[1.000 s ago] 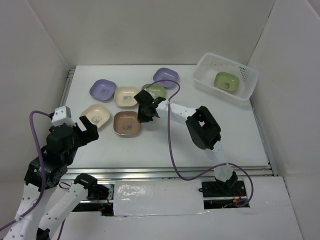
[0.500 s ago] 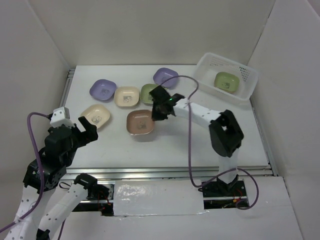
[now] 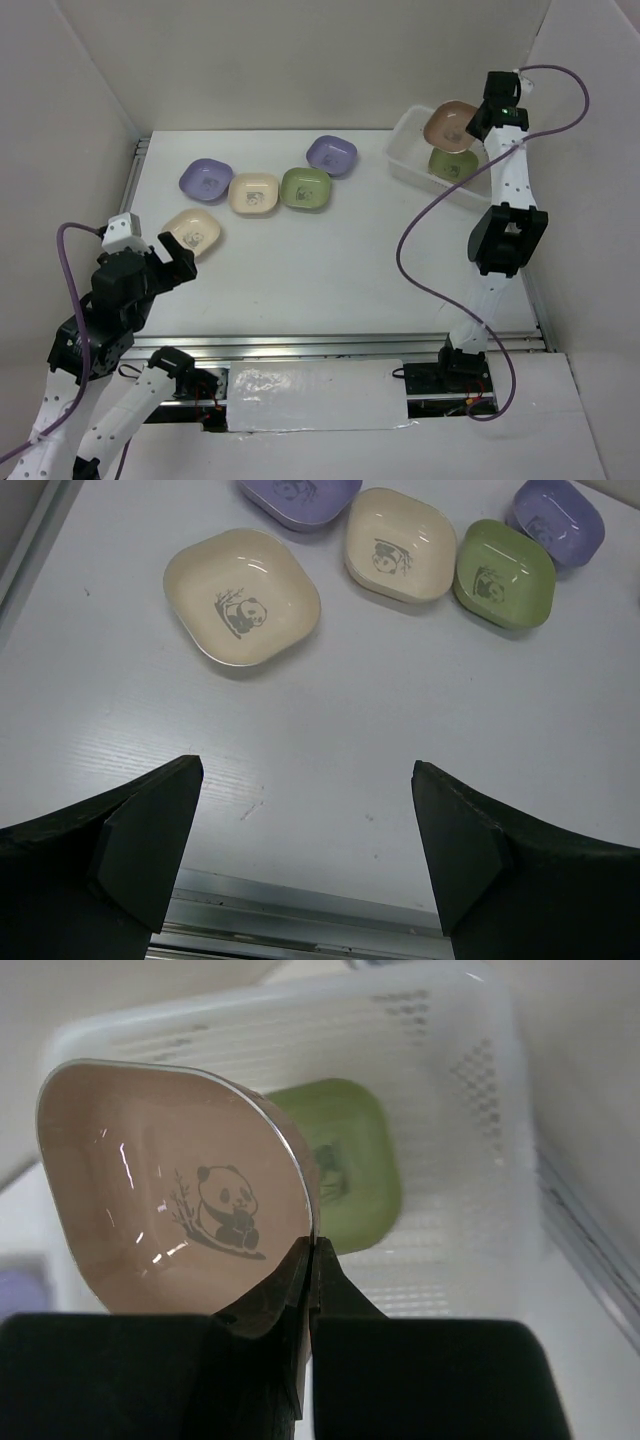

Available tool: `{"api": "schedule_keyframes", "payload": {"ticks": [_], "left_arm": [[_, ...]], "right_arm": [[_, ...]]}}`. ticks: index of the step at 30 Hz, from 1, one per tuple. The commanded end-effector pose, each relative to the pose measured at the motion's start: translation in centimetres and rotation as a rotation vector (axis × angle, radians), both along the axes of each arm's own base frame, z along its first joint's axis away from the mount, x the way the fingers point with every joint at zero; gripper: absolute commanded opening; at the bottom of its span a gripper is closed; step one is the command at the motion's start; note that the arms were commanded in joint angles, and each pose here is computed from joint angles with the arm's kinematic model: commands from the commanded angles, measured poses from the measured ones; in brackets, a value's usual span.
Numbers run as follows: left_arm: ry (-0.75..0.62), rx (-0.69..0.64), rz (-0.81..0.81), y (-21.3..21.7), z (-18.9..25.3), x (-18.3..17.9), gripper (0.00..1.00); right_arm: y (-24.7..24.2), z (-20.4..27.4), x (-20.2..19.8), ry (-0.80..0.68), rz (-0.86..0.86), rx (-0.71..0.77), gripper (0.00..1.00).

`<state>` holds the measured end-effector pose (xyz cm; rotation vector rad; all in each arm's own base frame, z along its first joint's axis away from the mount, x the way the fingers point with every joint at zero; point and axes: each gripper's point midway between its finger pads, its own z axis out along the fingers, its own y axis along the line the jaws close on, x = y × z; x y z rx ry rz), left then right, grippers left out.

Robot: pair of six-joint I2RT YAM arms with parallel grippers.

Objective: Place the plates into the plastic bin on the countertop

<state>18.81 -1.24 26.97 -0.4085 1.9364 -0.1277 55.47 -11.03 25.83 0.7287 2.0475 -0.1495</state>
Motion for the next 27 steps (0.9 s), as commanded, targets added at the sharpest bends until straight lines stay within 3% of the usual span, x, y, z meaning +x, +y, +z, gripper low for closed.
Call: {"api": "schedule_keyframes", "payload": {"ticks": [1, 9, 10, 11, 12, 14, 17, 18, 19, 20, 21, 22, 23, 25, 26, 27], "left_arm": [[0.007, 0.012, -0.006, -0.3, 0.0, 1.0, 0.99], [0.067, 0.034, 0.01, -0.4, -0.8, 1.7, 0.99], [0.08, 0.034, 0.026, -0.3, -1.0, 1.9, 0.99], [0.089, 0.038, 0.047, 0.0, -0.9, 2.0, 0.99], [0.088, 0.046, 0.093, 0.6, -0.4, 2.2, 0.99], [0.154, 0.031, 0.178, 1.0, -1.2, 2.8, 0.99], [0.186, -0.033, 0.274, 0.5, -1.3, 5.0, 0.99], [0.219, -0.054, 0.283, 0.1, -2.0, 6.4, 0.99], [0.225, -0.106, 0.307, -0.2, -2.3, 7.5, 0.99], [0.235, -0.15, 0.351, 0.6, -2.4, 8.6, 0.99], [0.316, -0.204, 0.321, -0.4, -4.2, 9.8, 0.99], [0.339, -0.249, 0.34, -0.3, -4.9, 10.7, 0.99], [0.334, -0.286, 0.375, 0.6, -5.2, 11.9, 0.99], [0.4, -0.308, 0.436, 1.5, -7.5, 13.6, 0.99], [0.393, -0.31, 0.472, 2.5, -7.6, 14.6, 0.99], [0.44, -0.307, 0.52, 3.1, -9.2, 15.3, 0.99]], "right_arm": [[-2.9, -1.0, -0.7, 0.06, -0.038, -0.037, 0.0], [-5.5, -4.5, 2.6, 0.089, -0.062, -0.117, 0.0], [-5.6, -4.7, 2.9, 0.088, -0.068, -0.123, 0.11], [-5.7, -4.6, 3.0, 0.082, -0.079, -0.126, 0.35], [-6.1, -3.8, 2.9, 0.068, -0.104, -0.138, 0.85], [-5.8, -2.0, 2.8, 0.024, -0.11, -0.127, 1.0], [-2.9, 2.6, 1.9, -0.069, -0.067, -0.119, 1.0], [-0.2, 2.6, 1.6, -0.058, -0.021, -0.127, 1.0], [1.1, 6.2, -0.1, -0.112, -0.019, -0.146, 1.0], [2.9, 5.4, -1.1, -0.078, 0.011, -0.145, 1.0], [7.3, 8.6, -3.2, -0.136, 0.085, -0.139, 1.0], [9.8, 9.3, -4.3, -0.153, 0.15, -0.126, 1.0], [12.1, 5.8, -5.9, -0.077, 0.219, -0.113, 1.0], [18.8, 9.4, -10.0, -0.211, 0.402, -0.053, 1.0], [20.3, 5.7, -11.7, -0.143, 0.452, -0.033, 1.0], [21.7, 7.3, -14.0, -0.199, 0.492, 0.006, 1.0]]}}
